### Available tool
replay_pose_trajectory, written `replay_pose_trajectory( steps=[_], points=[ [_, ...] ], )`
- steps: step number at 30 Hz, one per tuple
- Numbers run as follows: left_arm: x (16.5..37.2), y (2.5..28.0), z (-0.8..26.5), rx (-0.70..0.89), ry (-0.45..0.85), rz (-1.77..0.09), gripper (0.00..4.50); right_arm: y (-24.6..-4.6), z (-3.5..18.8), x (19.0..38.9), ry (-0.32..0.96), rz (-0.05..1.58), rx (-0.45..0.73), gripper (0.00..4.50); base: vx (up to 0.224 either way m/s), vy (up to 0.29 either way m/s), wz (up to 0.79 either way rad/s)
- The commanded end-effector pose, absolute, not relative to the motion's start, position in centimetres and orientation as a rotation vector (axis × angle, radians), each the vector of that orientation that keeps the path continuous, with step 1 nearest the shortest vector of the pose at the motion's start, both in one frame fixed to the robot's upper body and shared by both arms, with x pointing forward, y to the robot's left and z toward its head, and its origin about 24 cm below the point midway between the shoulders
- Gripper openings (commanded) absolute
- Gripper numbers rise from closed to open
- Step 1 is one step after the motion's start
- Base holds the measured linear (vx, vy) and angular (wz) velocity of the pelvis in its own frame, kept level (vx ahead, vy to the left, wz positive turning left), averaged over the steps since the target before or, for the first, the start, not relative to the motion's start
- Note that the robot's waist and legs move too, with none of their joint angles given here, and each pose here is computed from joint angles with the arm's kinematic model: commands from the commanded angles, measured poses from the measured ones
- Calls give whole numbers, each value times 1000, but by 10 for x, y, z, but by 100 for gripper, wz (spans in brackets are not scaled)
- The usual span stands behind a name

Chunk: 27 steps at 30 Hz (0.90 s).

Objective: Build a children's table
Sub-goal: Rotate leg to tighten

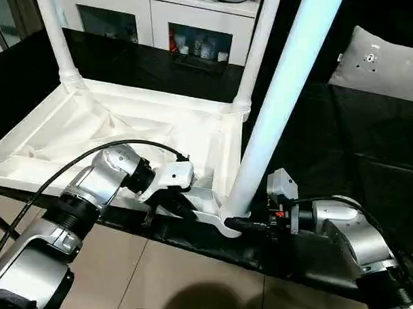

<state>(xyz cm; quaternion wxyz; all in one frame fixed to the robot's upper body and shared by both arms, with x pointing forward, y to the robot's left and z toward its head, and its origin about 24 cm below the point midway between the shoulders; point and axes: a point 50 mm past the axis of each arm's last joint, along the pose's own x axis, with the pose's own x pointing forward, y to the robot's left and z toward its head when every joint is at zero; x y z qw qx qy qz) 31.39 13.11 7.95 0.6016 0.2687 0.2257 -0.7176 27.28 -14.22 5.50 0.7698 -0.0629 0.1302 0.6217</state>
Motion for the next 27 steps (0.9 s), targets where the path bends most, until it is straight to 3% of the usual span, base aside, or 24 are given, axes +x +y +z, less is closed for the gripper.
replay_pose_trajectory(
  steps=[1,5,9,11,16,20,21,27],
  points=[
    [309,113,86,616,453,-1750,0,-140,57,272,286,1337,-96,268,0,0,0],
    [312,108,84,536,463,-1632,0,-128,53,269,295,1256,4,267,0,0,0],
    [320,92,85,416,437,-1446,0,-105,49,283,287,987,67,267,0,0,0],
    [322,88,85,397,435,-1402,0,-100,50,286,287,928,99,267,0,0,0],
    [327,52,88,292,384,-1176,0,-81,44,301,336,636,106,267,0,0,0],
    [328,44,89,278,365,-1129,0,-81,44,304,322,603,98,267,0,0,0],
    [329,42,90,279,358,-1122,0,-81,45,305,310,599,99,323,0,0,0],
    [332,51,90,332,342,-1087,0,-91,49,306,247,573,56,357,0,0,0]
  ],
)
